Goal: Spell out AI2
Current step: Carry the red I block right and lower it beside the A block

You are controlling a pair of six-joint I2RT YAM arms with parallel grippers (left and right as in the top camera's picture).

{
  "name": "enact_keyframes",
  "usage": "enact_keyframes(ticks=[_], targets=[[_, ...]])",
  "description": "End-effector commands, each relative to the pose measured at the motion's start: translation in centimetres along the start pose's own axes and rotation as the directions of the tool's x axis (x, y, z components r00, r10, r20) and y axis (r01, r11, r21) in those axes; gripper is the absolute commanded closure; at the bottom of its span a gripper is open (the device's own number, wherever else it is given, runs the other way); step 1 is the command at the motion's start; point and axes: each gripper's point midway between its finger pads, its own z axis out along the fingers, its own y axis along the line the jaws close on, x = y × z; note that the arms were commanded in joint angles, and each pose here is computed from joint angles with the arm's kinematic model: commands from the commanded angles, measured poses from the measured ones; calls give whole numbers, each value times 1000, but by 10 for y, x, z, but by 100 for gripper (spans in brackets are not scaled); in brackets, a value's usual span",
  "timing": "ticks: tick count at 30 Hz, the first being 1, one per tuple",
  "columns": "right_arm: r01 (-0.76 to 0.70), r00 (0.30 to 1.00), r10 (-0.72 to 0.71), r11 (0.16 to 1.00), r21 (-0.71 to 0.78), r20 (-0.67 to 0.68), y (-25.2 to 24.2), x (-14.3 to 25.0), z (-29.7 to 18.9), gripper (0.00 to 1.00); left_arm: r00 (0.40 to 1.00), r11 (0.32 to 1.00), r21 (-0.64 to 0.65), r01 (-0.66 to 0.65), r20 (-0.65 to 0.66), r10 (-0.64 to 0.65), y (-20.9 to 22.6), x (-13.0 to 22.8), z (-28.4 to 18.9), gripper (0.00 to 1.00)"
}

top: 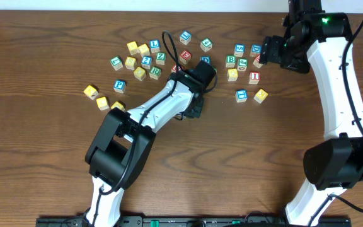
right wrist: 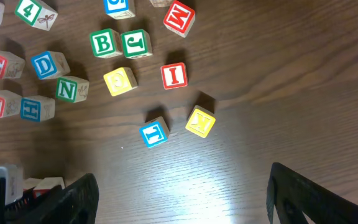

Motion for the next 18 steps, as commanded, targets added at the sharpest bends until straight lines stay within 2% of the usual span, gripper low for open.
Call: enact_keyframes(ticks=[1, 18], targets=[[3, 1000, -3, 1000, 0, -9, 0, 1, 2, 18, 1000, 1000, -28, 11, -12, -11, 6, 6, 8, 73], [3, 1000, -3, 1000, 5, -23, -1, 4, 2, 18, 994, 995, -19, 102, 31, -102, 25, -13, 11, 73]])
